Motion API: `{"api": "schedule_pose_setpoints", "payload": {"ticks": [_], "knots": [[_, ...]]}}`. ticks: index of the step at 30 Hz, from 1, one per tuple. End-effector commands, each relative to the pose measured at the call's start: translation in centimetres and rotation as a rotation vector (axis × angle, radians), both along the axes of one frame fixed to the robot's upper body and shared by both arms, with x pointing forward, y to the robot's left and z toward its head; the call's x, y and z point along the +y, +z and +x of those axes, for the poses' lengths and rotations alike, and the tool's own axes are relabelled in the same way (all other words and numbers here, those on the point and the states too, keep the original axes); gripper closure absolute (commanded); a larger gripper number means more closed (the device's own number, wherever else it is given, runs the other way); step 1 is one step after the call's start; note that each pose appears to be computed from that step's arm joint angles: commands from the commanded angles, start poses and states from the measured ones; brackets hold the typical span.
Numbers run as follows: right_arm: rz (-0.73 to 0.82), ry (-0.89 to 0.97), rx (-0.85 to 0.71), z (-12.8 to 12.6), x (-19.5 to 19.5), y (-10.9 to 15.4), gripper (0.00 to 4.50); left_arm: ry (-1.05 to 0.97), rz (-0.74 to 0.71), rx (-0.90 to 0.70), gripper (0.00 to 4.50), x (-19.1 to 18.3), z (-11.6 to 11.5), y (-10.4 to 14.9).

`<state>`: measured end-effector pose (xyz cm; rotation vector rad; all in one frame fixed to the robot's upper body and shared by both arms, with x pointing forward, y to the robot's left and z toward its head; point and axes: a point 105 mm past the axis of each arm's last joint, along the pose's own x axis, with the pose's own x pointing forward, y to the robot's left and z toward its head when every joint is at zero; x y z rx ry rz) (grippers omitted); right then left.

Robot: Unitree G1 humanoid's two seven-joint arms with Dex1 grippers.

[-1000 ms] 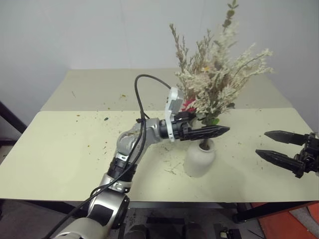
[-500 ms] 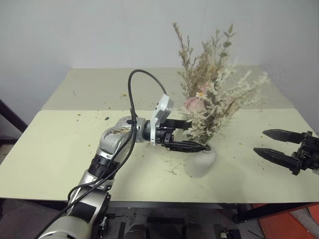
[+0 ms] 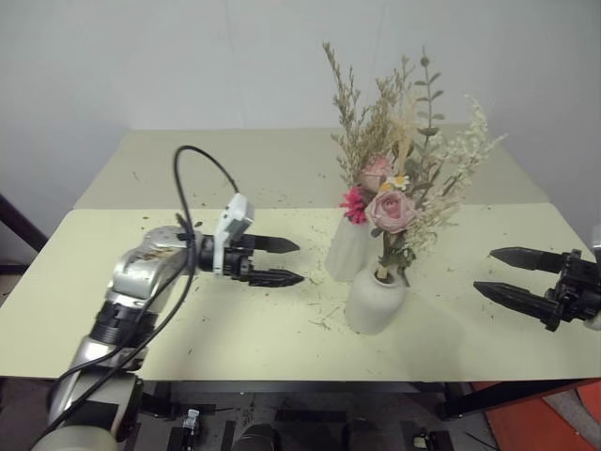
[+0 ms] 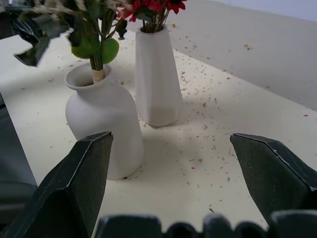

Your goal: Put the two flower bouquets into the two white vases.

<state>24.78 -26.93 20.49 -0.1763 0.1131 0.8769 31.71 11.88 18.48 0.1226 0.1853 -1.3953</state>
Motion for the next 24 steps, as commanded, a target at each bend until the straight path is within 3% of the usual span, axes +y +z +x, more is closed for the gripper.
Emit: {"api": "schedule_pose_setpoints", "payload": {"ticks": [1, 12, 24], "knots": [[-0.022, 0.014, -0.054, 0.1, 0.0, 1.0, 0.00, 0.119, -0.003, -0.067, 0.41, 2.9, 0.6, 1.5], [-0.043, 0.023, -0.048, 0.9, -0.3, 1.0, 0.00, 0.416, 0.020, -0.108, 0.41, 10.2, -0.4, 2.1], [-0.067, 0.028, -0.032, 1.4, -0.4, 0.8, 0.00, 0.467, 0.007, -0.128, 0.41, 11.2, -1.1, 2.7]]}}
